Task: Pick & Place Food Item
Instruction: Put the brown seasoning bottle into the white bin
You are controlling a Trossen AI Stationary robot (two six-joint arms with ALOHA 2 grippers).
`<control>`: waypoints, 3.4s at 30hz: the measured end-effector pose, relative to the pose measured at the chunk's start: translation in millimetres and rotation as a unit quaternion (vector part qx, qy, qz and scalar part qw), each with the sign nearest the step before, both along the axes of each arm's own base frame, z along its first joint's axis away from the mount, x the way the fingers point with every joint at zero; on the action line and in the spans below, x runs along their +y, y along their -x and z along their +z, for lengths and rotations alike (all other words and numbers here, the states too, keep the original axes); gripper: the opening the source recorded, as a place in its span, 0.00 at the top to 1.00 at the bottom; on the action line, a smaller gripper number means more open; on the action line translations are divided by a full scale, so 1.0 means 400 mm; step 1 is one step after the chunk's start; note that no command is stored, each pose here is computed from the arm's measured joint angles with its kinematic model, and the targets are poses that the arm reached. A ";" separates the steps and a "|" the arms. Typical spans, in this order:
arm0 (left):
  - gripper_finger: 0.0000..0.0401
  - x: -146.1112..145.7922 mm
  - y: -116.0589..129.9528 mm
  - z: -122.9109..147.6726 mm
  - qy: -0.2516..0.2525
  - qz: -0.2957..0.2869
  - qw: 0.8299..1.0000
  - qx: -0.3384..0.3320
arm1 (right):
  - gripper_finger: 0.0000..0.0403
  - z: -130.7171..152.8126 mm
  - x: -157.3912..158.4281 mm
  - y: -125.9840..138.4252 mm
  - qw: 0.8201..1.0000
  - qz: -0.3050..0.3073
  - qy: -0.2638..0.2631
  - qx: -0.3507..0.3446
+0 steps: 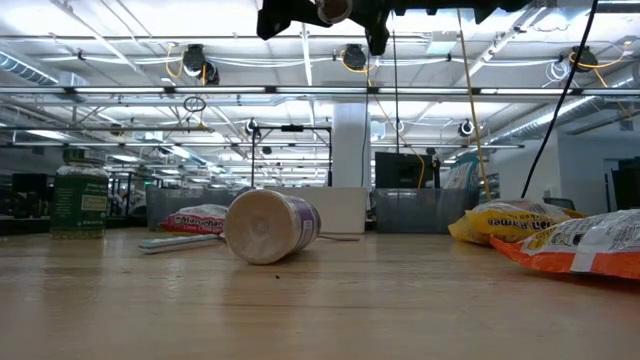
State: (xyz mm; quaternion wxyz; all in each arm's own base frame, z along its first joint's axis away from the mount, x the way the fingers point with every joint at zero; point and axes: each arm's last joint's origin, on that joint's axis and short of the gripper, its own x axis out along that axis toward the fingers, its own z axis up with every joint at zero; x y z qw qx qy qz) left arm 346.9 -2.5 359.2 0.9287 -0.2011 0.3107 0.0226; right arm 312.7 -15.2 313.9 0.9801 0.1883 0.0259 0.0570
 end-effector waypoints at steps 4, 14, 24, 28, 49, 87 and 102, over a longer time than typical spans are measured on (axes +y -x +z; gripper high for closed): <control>0.51 0.000 0.000 0.000 -0.001 0.000 1.000 0.000 | 0.58 0.000 0.000 0.000 1.000 0.000 0.000 0.000; 0.51 0.000 0.000 0.000 -0.002 0.001 1.000 0.000 | 0.58 0.000 0.000 0.000 1.000 0.000 0.000 0.001; 0.44 0.003 -0.001 0.002 -0.011 0.015 1.000 -0.005 | 0.58 -0.004 -0.001 -0.001 1.000 -0.003 -0.005 0.005; 0.47 0.003 -0.001 0.003 -0.013 0.013 1.000 -0.006 | 0.58 -0.003 -0.001 -0.001 1.000 -0.002 -0.004 0.005; 0.23 0.007 0.003 0.001 0.018 0.013 1.000 0.005 | 0.58 0.015 -0.039 0.026 1.000 -0.025 0.011 0.006; 0.39 0.248 0.164 -0.042 -0.040 0.014 0.991 -0.125 | 0.58 -0.071 -0.206 0.086 0.963 -0.253 0.041 0.082; 0.38 0.385 0.244 -0.094 0.008 -0.037 0.978 -0.207 | 0.58 -0.181 -0.269 0.000 0.947 -0.315 -0.011 0.063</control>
